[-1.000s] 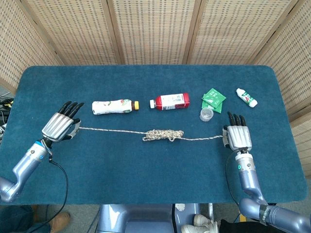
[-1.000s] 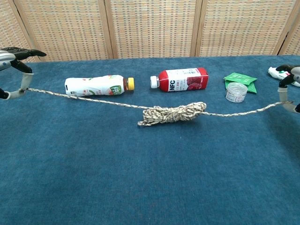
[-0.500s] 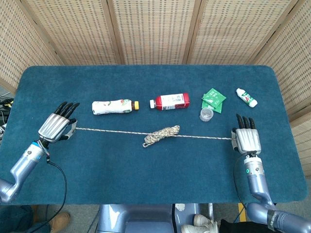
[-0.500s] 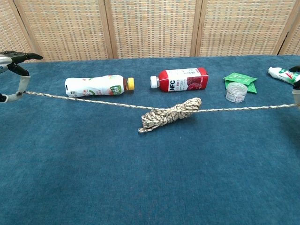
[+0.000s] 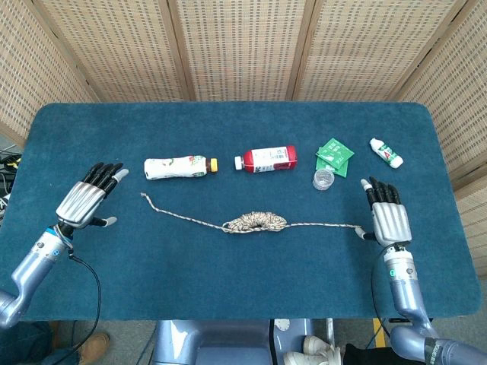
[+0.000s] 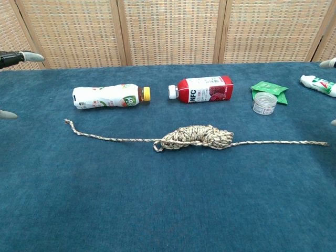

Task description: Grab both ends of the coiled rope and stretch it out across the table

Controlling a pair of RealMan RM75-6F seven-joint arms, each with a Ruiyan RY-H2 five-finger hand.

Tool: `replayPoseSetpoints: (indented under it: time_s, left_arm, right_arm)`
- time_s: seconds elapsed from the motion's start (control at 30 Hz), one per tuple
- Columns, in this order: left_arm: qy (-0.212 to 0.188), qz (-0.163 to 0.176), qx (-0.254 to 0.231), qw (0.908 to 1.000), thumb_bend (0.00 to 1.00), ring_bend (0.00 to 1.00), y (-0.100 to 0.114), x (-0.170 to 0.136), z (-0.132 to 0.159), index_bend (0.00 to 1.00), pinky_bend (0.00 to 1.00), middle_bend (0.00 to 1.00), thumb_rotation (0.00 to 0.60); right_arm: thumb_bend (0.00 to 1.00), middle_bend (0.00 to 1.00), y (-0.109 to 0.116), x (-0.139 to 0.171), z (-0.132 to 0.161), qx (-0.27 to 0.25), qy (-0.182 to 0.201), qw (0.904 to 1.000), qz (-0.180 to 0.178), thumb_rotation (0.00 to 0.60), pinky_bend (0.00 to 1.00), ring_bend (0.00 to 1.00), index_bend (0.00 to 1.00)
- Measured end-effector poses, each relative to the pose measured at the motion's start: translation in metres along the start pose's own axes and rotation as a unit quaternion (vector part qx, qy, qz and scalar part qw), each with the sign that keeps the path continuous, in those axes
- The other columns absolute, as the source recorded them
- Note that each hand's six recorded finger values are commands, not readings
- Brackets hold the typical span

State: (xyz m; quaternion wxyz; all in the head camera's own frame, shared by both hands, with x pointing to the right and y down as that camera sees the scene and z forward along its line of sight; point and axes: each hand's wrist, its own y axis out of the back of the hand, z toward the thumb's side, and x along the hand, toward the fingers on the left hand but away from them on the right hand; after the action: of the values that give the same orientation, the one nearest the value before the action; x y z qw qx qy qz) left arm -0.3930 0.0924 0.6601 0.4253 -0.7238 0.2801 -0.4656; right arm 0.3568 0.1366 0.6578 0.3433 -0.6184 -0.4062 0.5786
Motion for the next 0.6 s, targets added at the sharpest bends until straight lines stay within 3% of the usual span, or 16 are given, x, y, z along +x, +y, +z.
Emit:
replayPoseSetpoints:
  time_s: [0.23, 0.6]
  left_arm:
    - [0.045, 0.028, -0.07, 0.9962, 0.0, 0.0, 0.022, -0.032, 0.012, 0.0, 0.0, 0.0, 0.6]
    - [0.155, 0.069, -0.082, 0.9821, 0.0, 0.0, 0.04, -0.109, 0.038, 0.0, 0.0, 0.0, 0.6]
  right_arm:
    - [0.0, 0.0, 0.026, 0.032, -0.003, -0.025, 0.048, 0.9977, -0.04, 0.6, 0.0, 0.0, 0.0]
    - [0.0, 0.0, 0.042, 0.081, 0.001, -0.015, 0.067, 0.9927, -0.1, 0.6, 0.0, 0.0, 0.0]
